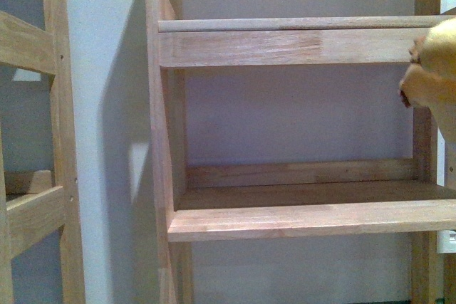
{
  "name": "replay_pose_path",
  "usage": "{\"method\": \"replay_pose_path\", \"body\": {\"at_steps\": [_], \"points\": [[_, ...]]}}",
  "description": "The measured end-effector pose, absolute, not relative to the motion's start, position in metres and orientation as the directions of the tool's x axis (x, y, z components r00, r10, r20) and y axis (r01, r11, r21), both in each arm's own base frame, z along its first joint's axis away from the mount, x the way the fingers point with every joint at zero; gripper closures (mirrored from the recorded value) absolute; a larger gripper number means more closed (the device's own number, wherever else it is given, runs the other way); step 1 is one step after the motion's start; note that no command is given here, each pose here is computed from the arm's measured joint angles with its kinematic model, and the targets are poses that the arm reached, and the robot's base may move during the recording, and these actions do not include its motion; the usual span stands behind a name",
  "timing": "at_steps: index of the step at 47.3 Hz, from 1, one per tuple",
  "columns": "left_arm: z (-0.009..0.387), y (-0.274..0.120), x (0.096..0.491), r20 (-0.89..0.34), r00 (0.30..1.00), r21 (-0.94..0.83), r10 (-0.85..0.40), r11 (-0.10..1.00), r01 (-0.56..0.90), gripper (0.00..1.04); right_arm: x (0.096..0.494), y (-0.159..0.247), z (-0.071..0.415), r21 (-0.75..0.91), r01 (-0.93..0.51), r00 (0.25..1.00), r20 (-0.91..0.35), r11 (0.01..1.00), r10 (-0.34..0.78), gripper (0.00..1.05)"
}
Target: Put away toys
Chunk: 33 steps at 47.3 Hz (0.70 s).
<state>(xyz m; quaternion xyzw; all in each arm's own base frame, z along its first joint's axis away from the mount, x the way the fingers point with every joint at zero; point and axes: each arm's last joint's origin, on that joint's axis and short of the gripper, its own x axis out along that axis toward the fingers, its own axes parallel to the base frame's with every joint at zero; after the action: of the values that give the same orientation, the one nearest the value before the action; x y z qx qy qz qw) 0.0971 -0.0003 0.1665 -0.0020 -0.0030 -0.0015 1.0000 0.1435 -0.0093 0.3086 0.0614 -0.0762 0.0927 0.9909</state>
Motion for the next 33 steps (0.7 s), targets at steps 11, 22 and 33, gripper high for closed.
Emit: {"method": "replay_pose_path", "body": {"at_steps": [11,22,33], "points": [[0.166,0.000,0.097,0.006,1.000,-0.004,-0.003,1.000,0.003,0.06,0.190,0.003,0.365,0.092,-0.226,0.963,0.173,0.970,0.208,0.97],[0.166,0.000,0.097,0.006,1.000,-0.004,-0.003,1.000,0.003,0.06,0.238,0.037,0.431,0.060,-0.286,0.941,0.204,0.956,0.269,0.97],[0.166,0.000,0.097,0.006,1.000,-0.004,-0.003,1.000,0.003,0.06,0.279,0.082,0.495,0.023,-0.350,0.912,0.238,0.937,0.335,0.97]]}}
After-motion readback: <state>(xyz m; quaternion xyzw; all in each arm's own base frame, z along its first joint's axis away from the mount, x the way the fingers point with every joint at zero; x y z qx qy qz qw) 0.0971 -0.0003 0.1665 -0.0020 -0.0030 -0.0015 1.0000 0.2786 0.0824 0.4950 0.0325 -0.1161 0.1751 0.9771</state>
